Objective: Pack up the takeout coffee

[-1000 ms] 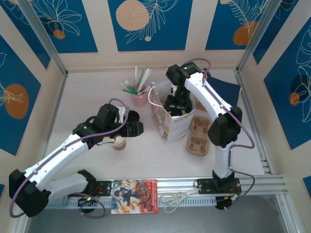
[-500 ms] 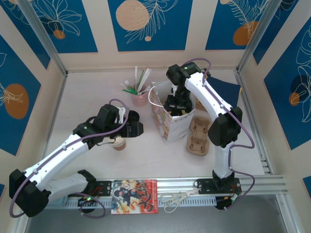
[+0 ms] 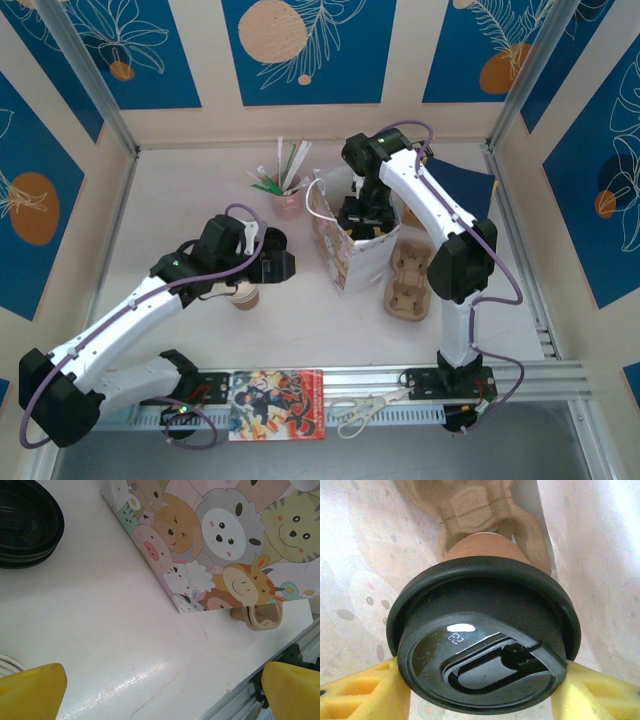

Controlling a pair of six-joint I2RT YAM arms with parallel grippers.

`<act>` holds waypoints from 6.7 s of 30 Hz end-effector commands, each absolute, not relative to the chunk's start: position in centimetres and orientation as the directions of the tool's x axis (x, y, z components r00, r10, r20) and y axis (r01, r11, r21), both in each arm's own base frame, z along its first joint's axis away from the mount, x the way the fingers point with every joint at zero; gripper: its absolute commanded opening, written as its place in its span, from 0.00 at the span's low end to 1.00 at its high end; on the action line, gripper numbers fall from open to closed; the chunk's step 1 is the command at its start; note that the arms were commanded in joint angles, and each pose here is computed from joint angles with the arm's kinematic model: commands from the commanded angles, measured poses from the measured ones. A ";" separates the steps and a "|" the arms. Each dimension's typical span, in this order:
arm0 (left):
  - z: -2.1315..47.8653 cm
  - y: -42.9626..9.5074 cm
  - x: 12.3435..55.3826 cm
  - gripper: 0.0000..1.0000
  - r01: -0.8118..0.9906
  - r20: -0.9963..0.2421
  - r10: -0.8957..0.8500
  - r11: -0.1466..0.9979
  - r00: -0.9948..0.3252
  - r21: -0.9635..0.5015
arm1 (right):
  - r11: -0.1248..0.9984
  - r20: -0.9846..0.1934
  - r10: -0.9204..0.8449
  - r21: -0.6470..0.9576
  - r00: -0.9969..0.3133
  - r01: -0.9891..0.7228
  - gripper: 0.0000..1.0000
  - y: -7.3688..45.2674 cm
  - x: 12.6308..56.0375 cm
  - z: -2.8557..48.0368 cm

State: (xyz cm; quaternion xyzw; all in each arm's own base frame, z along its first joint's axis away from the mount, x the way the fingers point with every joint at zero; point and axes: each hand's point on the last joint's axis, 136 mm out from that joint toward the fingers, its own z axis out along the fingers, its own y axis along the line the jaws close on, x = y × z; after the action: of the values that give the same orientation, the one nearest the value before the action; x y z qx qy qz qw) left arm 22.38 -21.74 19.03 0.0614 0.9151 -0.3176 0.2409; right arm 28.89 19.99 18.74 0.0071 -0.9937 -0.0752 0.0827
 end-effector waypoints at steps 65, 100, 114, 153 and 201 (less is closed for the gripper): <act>19.9 -20.1 22.6 1.00 0.243 -0.525 -0.086 0.815 -0.846 -0.525 | 0.995 0.239 -0.005 0.102 -0.971 0.020 0.64 18.5 26.8 18.4; 19.7 -20.6 22.8 1.00 0.252 -0.518 -0.074 0.810 -0.852 -0.529 | 0.993 0.229 -0.004 0.115 -0.973 0.023 0.64 18.6 27.2 18.6; 19.6 -20.6 22.7 1.00 0.249 -0.513 -0.073 0.810 -0.855 -0.530 | 0.993 0.219 -0.010 0.120 -0.976 0.017 0.64 18.9 27.4 18.8; 19.7 -20.8 22.7 1.00 0.258 -0.512 -0.066 0.805 -0.856 -0.535 | 0.992 0.219 -0.020 0.125 -0.975 0.008 0.64 19.5 27.7 18.7; 19.6 -18.8 23.3 1.00 0.193 -0.545 -0.120 0.855 -0.830 -0.482 | 0.991 0.212 -0.027 0.135 -0.977 0.002 0.64 19.7 28.1 18.6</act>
State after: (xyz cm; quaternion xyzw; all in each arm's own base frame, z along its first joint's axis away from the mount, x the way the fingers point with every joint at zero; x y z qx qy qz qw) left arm 23.31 -19.61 19.83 0.0347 0.9147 -0.2782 0.2912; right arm 28.69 19.57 18.28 0.0041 -0.9936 -0.0670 0.0910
